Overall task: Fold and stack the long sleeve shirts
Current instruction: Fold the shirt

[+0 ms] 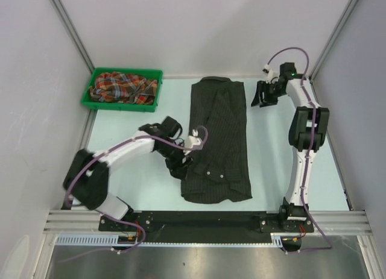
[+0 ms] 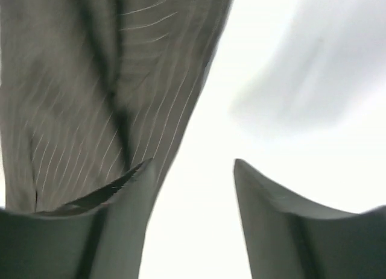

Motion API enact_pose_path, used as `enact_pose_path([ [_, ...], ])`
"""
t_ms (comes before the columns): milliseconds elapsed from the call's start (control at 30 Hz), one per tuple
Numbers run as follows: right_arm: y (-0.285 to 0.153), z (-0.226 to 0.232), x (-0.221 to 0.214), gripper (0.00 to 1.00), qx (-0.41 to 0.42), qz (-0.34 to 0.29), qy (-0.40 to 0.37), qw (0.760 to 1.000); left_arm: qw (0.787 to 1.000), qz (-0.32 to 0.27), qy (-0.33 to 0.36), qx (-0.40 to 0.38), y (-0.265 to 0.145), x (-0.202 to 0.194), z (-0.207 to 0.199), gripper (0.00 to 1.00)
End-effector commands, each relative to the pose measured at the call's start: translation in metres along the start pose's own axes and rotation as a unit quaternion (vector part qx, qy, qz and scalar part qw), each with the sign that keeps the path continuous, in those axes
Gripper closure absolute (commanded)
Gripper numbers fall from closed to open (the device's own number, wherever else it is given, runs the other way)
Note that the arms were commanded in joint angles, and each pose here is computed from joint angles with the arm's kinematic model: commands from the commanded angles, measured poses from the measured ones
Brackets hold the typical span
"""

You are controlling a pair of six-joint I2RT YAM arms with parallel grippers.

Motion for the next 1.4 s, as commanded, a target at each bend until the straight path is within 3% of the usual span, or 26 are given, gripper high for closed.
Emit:
enact_pose_path([
  [0, -0.136, 0.072, 0.018, 0.33, 0.020, -0.095, -0.175, 0.980, 0.976, -0.134, 0.154, 0.080, -0.084, 0.034, -0.035, 0.15],
  [33, -0.148, 0.082, 0.014, 0.11, 0.025, -0.105, -0.192, 0.976, 0.967, -0.144, 0.186, 0.102, -0.094, 0.036, -0.038, 0.11],
  [67, -0.169, 0.101, 0.006, 0.01, 0.043, -0.131, -0.222, 0.965, 0.957, -0.162, 0.211, 0.116, -0.101, 0.040, -0.041, 0.05],
  [100, -0.174, 0.107, -0.001, 0.00, 0.056, -0.139, -0.236, 0.960, 0.944, -0.184, 0.241, 0.131, -0.109, 0.042, -0.048, 0.00],
  [167, -0.165, 0.109, -0.018, 0.00, 0.089, -0.167, -0.252, 0.949, 0.922, -0.224, 0.284, 0.141, -0.111, 0.050, -0.051, 0.00],
  [233, -0.187, 0.123, -0.024, 0.00, 0.092, -0.222, -0.292, 0.926, 0.905, -0.252, 0.312, 0.142, -0.113, 0.055, -0.057, 0.01],
  [267, -0.187, 0.129, -0.044, 0.00, 0.159, -0.197, -0.325, 0.911, 0.904, -0.250, 0.319, 0.134, -0.108, 0.055, -0.056, 0.00],
  [300, -0.191, 0.135, -0.062, 0.00, 0.171, -0.184, -0.365, 0.896, 0.907, -0.236, 0.325, 0.127, -0.102, 0.054, -0.056, 0.01],
  [333, -0.186, 0.135, -0.074, 0.03, 0.162, -0.167, -0.443, 0.866, 0.903, -0.212, 0.352, 0.127, -0.096, 0.051, -0.053, 0.01],
  [367, -0.174, 0.145, -0.108, 0.05, 0.169, -0.091, -0.475, 0.859, 0.913, -0.171, 0.349, 0.123, -0.083, 0.038, -0.048, 0.01],
  [433, -0.160, 0.137, -0.167, 0.10, 0.172, -0.033, -0.512, 0.841, 0.903, -0.129, 0.395, 0.108, -0.063, 0.026, -0.045, 0.05],
  [467, -0.157, 0.133, -0.180, 0.14, 0.163, -0.036, -0.555, 0.815, 0.902, -0.102, 0.407, 0.099, -0.049, 0.011, -0.044, 0.07],
  [533, -0.142, 0.122, -0.234, 0.24, 0.170, 0.008, -0.589, 0.790, 0.878, -0.070, 0.466, 0.082, -0.027, 0.006, -0.055, 0.16],
  [600, -0.129, 0.125, -0.261, 0.29, 0.182, 0.046, -0.637, 0.748, 0.863, -0.035, 0.499, 0.067, -0.002, -0.004, -0.062, 0.25],
  [733, -0.116, 0.115, -0.307, 0.32, 0.205, 0.107, -0.680, 0.696, 0.843, -0.017, 0.532, 0.078, 0.026, -0.017, -0.059, 0.27],
  [833, -0.113, 0.105, -0.318, 0.32, 0.196, 0.121, -0.720, 0.655, 0.832, -0.008, 0.546, 0.096, 0.041, -0.031, -0.053, 0.27],
  [1033, -0.090, 0.100, -0.331, 0.32, 0.184, 0.124, -0.749, 0.624, 0.819, 0.005, 0.563, 0.113, 0.054, -0.035, -0.048, 0.26],
  [1133, -0.080, 0.101, -0.337, 0.38, 0.170, 0.127, -0.760, 0.614, 0.815, 0.016, 0.567, 0.114, 0.059, -0.037, -0.044, 0.27],
  [1367, -0.065, 0.108, -0.343, 0.45, 0.155, 0.113, -0.777, 0.600, 0.812, -0.002, 0.573, 0.113, 0.065, -0.034, -0.047, 0.40],
])
Point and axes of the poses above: each gripper's point midway between its finger pads, its own y axis out along the fingers, its own z axis along the line the jaws close on, x = y × z, the point moved 9 cm from there along -y, back along the fingers, and after that the axes turned 6 degrees about y, right-handed, at the moved point
